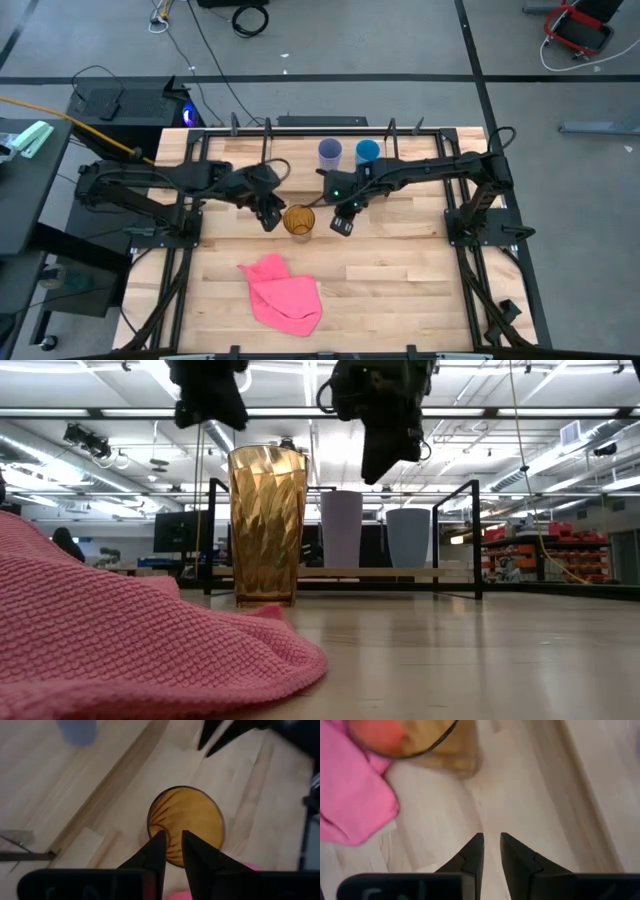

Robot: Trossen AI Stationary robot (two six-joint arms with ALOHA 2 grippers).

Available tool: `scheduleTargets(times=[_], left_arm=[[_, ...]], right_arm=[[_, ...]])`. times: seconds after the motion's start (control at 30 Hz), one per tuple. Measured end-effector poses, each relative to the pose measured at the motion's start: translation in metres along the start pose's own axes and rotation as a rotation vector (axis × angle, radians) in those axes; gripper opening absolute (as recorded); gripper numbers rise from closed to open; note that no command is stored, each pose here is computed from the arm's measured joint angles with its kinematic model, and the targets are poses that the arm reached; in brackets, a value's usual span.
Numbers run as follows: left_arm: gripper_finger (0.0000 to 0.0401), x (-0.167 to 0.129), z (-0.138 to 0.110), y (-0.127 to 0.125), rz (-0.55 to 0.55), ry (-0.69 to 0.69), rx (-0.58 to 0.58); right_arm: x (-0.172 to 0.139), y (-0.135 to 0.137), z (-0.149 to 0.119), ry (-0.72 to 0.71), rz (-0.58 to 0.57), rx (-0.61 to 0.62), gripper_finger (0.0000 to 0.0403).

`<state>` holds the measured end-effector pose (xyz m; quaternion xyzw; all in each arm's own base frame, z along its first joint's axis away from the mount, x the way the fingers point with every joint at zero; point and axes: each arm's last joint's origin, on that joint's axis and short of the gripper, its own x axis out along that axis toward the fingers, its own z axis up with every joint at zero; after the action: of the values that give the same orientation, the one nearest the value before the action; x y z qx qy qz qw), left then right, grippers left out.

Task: Stack small to large cups/mugs on shelf
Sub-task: Put the light brown cup on the shelf

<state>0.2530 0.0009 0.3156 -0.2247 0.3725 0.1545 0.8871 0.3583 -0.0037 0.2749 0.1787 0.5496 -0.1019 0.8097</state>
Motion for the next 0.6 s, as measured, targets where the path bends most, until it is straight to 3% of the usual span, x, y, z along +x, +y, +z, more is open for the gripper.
scheduleTargets(times=[0.4, 0.6], left_arm=[[0.0116, 0.052, 0.011, 0.001, 0.047, 0.181, 0.011], [0.0128, 0.063, 0.013, 0.009, 0.091, 0.207, -0.009]], right_arm=[[0.000, 0.023, -0.014, 0.017, -0.028, -0.073, 0.0071], [0.000, 0.026, -0.016, 0.018, -0.051, -0.086, 0.0071]])
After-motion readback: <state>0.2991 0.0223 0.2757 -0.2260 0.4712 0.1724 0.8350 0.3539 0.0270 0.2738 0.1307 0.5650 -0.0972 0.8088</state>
